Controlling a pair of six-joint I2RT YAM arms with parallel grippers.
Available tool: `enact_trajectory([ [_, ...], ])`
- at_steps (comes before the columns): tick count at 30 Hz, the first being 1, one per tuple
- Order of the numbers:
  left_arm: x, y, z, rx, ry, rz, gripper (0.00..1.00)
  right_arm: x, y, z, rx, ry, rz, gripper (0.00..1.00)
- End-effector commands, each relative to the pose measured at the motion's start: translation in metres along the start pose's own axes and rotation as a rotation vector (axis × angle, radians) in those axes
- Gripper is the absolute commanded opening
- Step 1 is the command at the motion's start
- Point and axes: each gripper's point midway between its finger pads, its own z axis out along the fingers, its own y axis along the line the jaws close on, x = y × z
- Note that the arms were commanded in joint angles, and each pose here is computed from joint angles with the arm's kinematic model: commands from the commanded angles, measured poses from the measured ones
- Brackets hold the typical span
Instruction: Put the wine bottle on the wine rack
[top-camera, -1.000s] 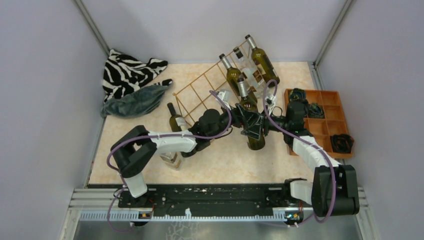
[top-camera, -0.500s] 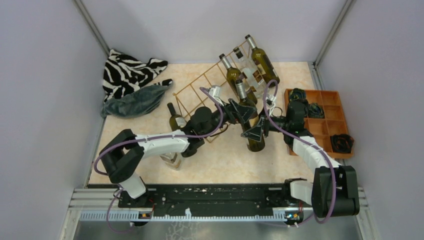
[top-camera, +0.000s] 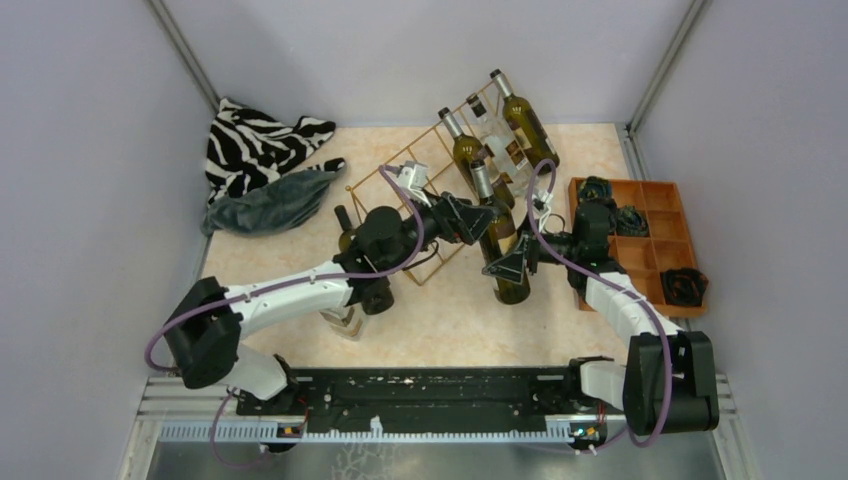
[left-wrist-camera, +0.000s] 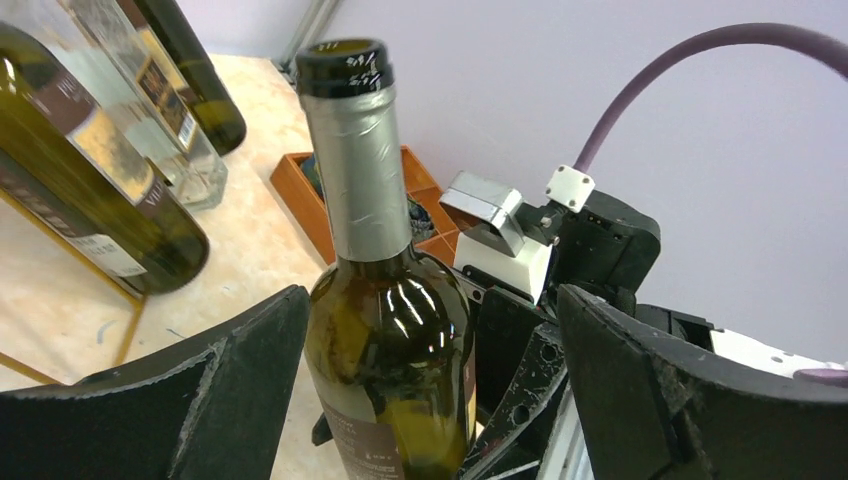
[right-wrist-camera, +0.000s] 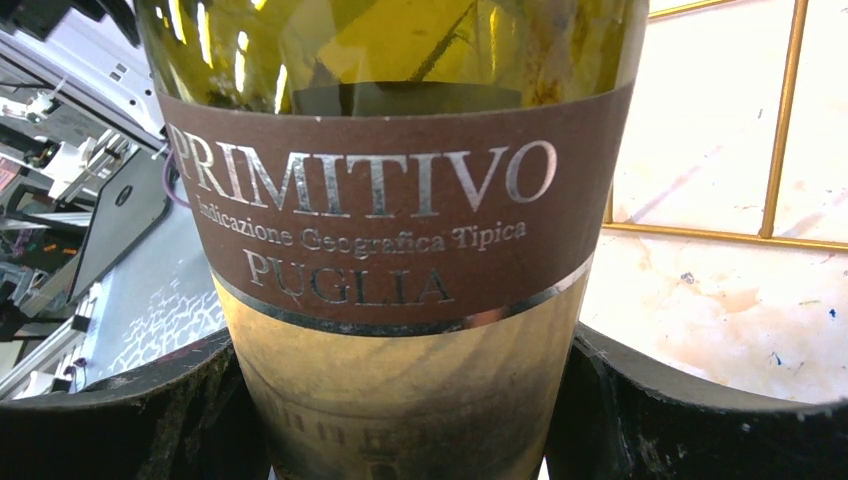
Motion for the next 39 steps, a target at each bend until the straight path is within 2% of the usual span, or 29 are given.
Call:
enact_trajectory([
  [1, -0.031, -0.015, -0.013, -0.001, -0.014, 0.131, 0.99, -0.023, 0.012, -0.004, -0.036, -0.035, -0.159, 0.0],
  [10, -0.061, -0.04, -0.041, 0.042, 0.04, 0.31, 0.99, -0.022, 0.014, -0.009, -0.018, -0.019, -0.252, 0.0],
  [19, -0.094, -0.08, -0.079, 0.141, 0.08, 0.382, 0.99, -0.036, -0.007, -0.014, 0.111, 0.031, -0.356, 0.0],
  [25, -0.118, -0.097, -0.111, 0.16, 0.055, 0.374, 0.99, -0.064, -0.025, -0.009, 0.216, 0.06, -0.426, 0.0],
  [30, -0.125, -0.094, -0.134, 0.133, 0.043, 0.336, 0.99, -0.094, -0.043, 0.009, 0.299, 0.052, -0.472, 0.0],
  [39, -0.135, -0.084, -0.161, 0.066, -0.003, 0.286, 0.99, -0.13, -0.068, 0.068, 0.368, 0.022, -0.547, 0.0],
])
